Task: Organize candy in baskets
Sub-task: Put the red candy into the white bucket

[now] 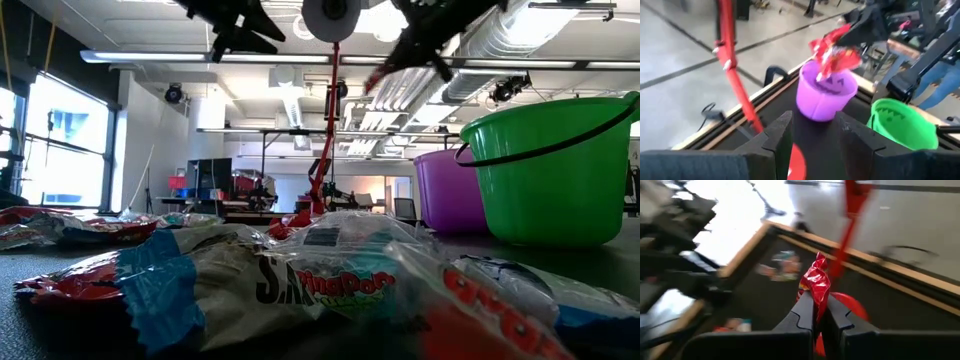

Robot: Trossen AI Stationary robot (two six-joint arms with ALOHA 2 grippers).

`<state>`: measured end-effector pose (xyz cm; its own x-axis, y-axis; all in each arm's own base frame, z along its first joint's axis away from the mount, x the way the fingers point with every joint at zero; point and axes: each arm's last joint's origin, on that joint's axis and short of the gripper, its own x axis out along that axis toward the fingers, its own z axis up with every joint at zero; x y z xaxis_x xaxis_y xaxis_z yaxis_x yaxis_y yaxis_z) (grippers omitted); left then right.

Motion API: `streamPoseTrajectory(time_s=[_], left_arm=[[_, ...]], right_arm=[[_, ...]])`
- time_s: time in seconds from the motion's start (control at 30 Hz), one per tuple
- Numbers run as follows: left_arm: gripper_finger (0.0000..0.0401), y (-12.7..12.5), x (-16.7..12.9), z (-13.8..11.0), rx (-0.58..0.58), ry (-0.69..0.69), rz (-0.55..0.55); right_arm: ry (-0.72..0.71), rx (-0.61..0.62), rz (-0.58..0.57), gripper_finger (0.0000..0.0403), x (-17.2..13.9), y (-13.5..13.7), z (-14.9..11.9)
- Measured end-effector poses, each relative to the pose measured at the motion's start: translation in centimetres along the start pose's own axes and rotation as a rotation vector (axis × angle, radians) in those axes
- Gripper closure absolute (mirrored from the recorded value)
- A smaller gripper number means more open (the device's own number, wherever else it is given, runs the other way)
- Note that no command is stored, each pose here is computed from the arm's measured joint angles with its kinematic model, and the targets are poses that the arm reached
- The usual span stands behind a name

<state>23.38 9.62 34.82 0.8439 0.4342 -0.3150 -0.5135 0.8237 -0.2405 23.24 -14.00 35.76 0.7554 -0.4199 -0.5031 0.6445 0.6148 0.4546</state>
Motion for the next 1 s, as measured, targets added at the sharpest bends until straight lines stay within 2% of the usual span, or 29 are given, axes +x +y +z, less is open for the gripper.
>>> streamPoseTrajectory(time_s=[0.1,0.27,0.47,0.63,1.0], left_arm=[[0.0274,0.3,-0.8,0.2,-0.003,0.000,0.012],[0.0274,0.7,-2.1,0.6,-0.010,-0.026,0.031],[0.0274,1.8,-3.8,1.2,-0.023,-0.070,0.127],[0.0274,3.2,-5.0,2.0,-0.004,-0.145,0.286],[0.0274,6.3,-6.7,5.8,0.222,-0.460,0.784]], right_arm=[[0.021,0.010,-0.109,0.0402,-1.8,-0.7,-0.5],[0.122,0.057,-0.156,0.0402,-4.2,-0.9,-1.9],[0.500,0.212,-0.153,0.0402,-7.4,-0.5,-5.8],[0.727,0.268,-0.207,0.0402,-9.8,1.3,-9.1],[0.911,0.333,-0.101,0.0402,-13.0,6.5,-13.9]])
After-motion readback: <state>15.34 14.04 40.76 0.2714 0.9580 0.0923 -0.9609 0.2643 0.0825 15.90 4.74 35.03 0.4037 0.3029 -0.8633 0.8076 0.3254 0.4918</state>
